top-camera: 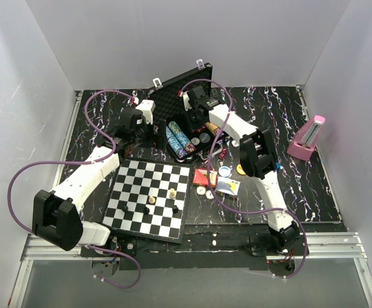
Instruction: Pack up texas hold em set
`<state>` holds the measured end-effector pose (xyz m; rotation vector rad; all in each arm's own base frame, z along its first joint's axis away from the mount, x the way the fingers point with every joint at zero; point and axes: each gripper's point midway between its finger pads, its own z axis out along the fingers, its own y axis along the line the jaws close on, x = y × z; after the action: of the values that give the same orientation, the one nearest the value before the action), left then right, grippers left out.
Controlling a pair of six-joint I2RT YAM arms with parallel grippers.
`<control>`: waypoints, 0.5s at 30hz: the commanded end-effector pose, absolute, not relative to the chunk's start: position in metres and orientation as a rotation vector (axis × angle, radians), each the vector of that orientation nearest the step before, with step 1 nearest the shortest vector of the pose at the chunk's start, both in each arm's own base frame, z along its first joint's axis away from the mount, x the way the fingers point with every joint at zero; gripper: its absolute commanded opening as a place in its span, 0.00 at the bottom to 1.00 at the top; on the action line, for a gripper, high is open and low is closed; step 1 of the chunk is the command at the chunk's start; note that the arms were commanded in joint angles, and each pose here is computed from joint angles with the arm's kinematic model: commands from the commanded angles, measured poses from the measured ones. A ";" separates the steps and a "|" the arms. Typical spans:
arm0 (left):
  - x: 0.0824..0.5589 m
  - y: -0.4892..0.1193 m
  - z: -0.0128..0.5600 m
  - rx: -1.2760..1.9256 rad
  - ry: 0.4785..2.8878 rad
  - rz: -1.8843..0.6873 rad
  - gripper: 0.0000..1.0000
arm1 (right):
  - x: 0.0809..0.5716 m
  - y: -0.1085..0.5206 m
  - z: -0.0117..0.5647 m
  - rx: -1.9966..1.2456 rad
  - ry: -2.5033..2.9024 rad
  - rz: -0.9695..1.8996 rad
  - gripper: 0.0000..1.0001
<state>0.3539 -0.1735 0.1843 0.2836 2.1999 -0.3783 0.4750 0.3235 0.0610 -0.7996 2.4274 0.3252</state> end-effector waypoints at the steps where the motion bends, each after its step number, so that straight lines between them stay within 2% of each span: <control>1: 0.356 -0.173 0.196 0.280 2.176 -0.385 0.98 | 0.479 0.326 0.059 -0.821 2.420 0.297 0.01; 15: 0.356 -0.173 0.198 0.278 2.172 -0.387 0.98 | 0.481 0.318 0.047 -0.813 2.464 0.226 0.01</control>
<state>0.3538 -0.1736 0.1842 0.2834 2.2004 -0.3788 0.4802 0.3210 0.0513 -0.7931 2.4461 0.2655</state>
